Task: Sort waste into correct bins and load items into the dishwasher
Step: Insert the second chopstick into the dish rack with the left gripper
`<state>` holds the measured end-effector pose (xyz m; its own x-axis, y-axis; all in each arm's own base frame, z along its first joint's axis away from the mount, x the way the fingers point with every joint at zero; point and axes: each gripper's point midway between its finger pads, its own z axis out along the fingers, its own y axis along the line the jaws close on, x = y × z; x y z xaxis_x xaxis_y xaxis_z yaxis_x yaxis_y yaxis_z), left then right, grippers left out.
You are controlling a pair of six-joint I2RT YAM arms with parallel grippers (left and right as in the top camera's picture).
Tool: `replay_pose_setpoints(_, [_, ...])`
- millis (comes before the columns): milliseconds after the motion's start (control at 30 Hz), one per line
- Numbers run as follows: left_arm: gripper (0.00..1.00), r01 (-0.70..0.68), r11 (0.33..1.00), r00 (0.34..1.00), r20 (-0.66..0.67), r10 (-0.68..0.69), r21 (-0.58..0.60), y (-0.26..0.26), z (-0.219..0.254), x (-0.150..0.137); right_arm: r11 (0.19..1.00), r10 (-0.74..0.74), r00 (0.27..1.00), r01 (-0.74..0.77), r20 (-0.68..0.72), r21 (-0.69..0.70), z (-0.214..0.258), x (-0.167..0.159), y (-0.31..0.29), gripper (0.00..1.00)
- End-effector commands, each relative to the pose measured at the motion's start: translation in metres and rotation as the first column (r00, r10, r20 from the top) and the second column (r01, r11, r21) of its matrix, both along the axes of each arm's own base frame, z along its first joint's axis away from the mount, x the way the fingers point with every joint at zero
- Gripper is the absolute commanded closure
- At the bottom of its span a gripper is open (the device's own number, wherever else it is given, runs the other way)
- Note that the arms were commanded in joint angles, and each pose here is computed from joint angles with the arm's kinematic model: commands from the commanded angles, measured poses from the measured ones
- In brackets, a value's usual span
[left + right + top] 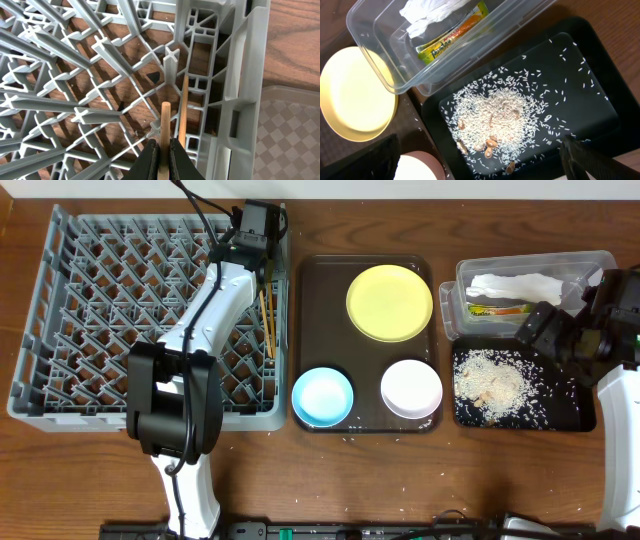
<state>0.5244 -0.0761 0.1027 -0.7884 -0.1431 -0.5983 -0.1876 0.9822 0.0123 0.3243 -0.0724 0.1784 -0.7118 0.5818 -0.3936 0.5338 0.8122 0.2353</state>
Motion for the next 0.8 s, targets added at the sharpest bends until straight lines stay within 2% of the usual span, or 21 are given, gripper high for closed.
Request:
replay_pose_setpoints(0, [0.92, 0.009, 1.000, 1.000, 0.018, -0.009, -0.006, -0.002, 0.007, 0.002, 1.000, -0.018, 1.000, 0.018, 0.015, 0.005, 0.005, 0.000, -0.003, 0.01])
replay_pose_setpoints(600, [0.92, 0.066, 0.997, 0.990, 0.124, -0.062, -0.027, -0.013, 0.030, 0.023, 1.000, -0.018, 1.000, 0.018, 0.015, 0.005, 0.005, 0.000, -0.003, 0.01])
replay_pose_setpoints(667, [0.92, 0.138, 0.990, 0.984, 0.113, -0.135, -0.023, -0.021, 0.029, 0.022, 1.000, -0.018, 1.000, 0.018, 0.015, 0.005, 0.005, 0.000, -0.003, 0.01])
replay_pose_setpoints(767, [0.90, 0.173, 0.985, 0.980, 0.100, -0.170, -0.018, -0.024, 0.027, 0.020, 1.000, -0.018, 1.000, 0.018, 0.015, 0.005, 0.005, 0.000, -0.003, 0.01])
